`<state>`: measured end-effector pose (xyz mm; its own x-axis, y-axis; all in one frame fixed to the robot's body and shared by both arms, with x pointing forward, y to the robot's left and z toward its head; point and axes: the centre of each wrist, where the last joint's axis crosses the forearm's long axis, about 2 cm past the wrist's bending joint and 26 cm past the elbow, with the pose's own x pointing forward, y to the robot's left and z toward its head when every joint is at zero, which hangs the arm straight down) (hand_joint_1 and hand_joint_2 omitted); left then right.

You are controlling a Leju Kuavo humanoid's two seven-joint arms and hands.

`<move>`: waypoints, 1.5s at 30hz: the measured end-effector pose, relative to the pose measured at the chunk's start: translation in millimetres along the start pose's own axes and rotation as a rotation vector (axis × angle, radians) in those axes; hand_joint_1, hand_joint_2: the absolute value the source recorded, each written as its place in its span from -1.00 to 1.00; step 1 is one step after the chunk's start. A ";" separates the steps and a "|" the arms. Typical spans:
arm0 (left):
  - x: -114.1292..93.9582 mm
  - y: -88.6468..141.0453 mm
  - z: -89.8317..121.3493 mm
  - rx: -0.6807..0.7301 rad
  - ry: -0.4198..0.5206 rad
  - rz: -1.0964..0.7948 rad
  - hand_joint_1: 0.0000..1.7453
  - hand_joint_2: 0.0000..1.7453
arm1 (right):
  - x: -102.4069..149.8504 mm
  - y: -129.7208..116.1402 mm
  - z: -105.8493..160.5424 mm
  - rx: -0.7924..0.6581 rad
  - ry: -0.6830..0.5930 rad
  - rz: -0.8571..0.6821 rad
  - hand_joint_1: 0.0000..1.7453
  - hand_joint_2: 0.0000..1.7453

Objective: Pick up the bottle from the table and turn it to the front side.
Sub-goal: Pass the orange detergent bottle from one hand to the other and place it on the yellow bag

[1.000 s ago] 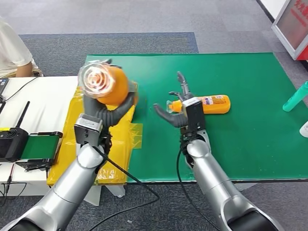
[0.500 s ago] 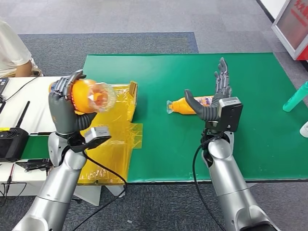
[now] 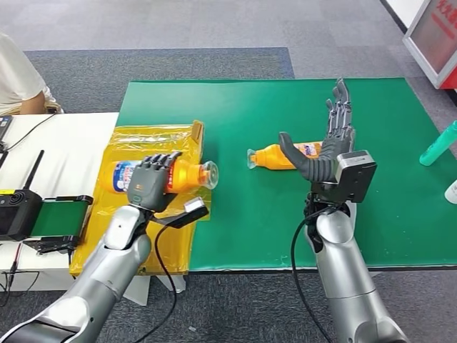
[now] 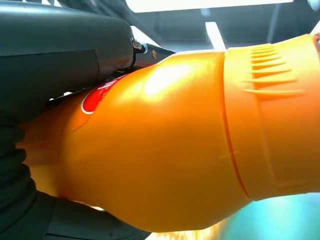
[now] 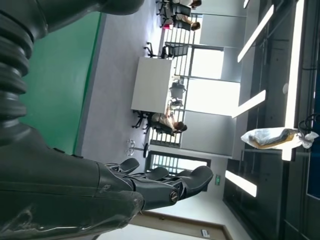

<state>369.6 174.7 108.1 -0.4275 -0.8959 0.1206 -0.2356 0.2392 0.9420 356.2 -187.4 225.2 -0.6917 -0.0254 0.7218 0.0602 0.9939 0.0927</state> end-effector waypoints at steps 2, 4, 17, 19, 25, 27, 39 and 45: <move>3.9 -9.3 3.9 -0.086 -0.017 0.024 1.00 1.00 | 2.1 0.2 0.1 0.009 -0.007 -0.006 -1.00 1.00; 7.4 -16.9 8.1 -0.160 -0.037 0.049 1.00 1.00 | 4.8 0.5 -0.5 0.019 -0.017 -0.014 -1.00 1.00; 21.9 -32.1 15.9 -0.307 -0.120 0.062 -1.00 1.00 | 7.5 2.1 2.7 0.042 -0.015 -0.036 -1.00 1.00; 22.5 -32.3 16.5 -0.284 -0.109 0.069 -1.00 1.00 | 7.3 2.2 3.4 0.047 -0.014 -0.039 -1.00 1.00; 25.1 -33.1 18.3 -0.240 -0.086 0.058 -1.00 1.00 | 6.0 2.2 7.3 0.054 -0.004 -0.044 -1.00 1.00; 25.5 -33.7 19.2 -0.239 -0.086 0.057 -1.00 1.00 | 5.7 2.0 8.4 0.054 -0.001 -0.044 -1.00 1.00; 20.4 -36.4 28.4 -0.130 -0.020 0.146 -1.00 1.00 | 2.1 -2.7 17.0 0.020 0.023 -0.037 -1.00 1.00; 18.0 -38.5 39.4 -0.065 0.031 0.473 -1.00 1.00 | -0.9 -7.9 23.8 0.009 0.037 -0.018 -1.00 1.00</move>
<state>336.6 164.2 61.7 -0.4478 -0.7055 0.5493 0.0341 0.6005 0.7989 339.1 -192.7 207.5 -0.6653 -0.0475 0.7451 0.0411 0.9941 0.1000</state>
